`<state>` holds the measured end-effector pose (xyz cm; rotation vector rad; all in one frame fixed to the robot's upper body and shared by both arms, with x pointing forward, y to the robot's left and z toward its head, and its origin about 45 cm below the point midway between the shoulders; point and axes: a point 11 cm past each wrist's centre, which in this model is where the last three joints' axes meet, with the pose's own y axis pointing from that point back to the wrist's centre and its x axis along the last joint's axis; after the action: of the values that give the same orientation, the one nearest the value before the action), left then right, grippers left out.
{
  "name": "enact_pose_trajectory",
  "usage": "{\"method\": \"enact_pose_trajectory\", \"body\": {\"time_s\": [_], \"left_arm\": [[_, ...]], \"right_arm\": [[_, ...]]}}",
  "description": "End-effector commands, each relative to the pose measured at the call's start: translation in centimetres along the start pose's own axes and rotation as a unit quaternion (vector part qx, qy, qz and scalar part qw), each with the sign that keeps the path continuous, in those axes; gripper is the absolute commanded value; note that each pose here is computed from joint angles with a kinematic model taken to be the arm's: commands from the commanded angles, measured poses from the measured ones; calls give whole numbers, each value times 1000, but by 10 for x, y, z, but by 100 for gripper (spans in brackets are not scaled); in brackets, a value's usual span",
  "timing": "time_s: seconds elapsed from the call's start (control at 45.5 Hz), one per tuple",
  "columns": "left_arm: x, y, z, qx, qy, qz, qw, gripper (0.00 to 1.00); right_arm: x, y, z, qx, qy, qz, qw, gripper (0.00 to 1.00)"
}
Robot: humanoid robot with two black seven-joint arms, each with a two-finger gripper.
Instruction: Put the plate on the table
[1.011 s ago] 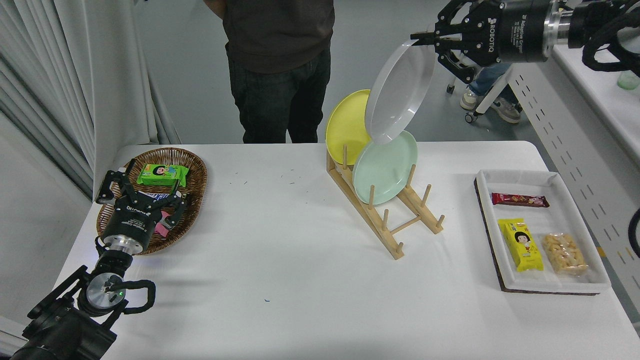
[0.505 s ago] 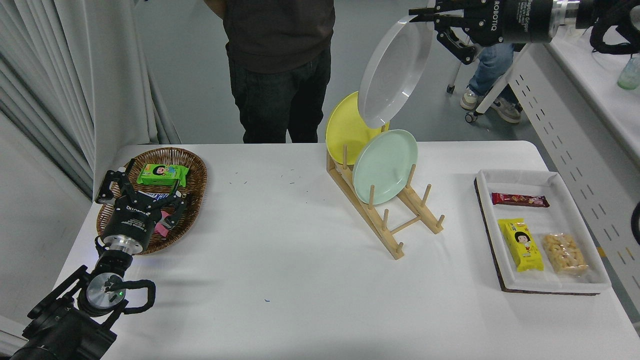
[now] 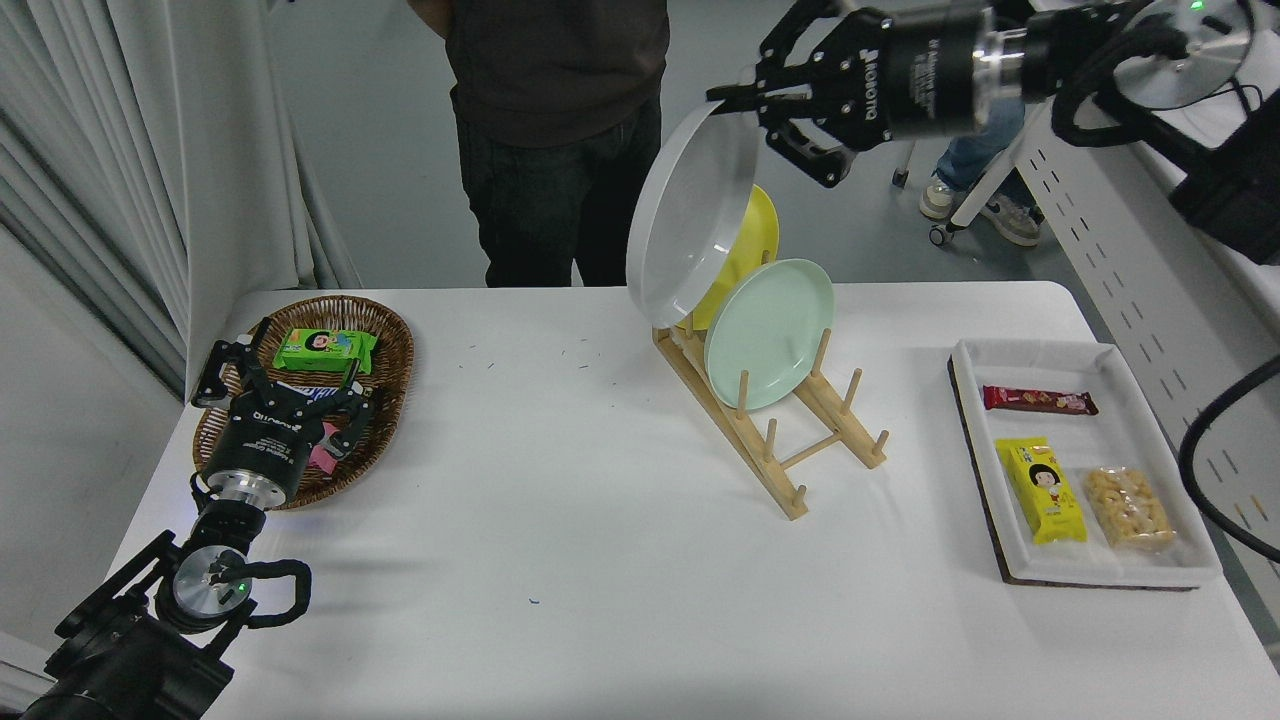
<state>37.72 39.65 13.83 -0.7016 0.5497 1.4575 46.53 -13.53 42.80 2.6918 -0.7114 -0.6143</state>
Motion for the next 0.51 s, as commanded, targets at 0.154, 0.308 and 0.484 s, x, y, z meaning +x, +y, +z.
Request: {"method": "enact_pose_trajectory", "body": {"time_s": [0.154, 0.308, 0.484], "left_arm": [[0, 0, 0, 0, 0, 0, 1000, 98], [0, 0, 0, 0, 0, 0, 1000, 98], [0, 0, 0, 0, 0, 0, 1000, 98]], "right_arm": [[-18, -47, 34, -43, -35, -8, 998, 0], [-34, -76, 38, -60, -54, 13, 997, 0], [-57, -111, 55, -90, -66, 27, 993, 0]]}}
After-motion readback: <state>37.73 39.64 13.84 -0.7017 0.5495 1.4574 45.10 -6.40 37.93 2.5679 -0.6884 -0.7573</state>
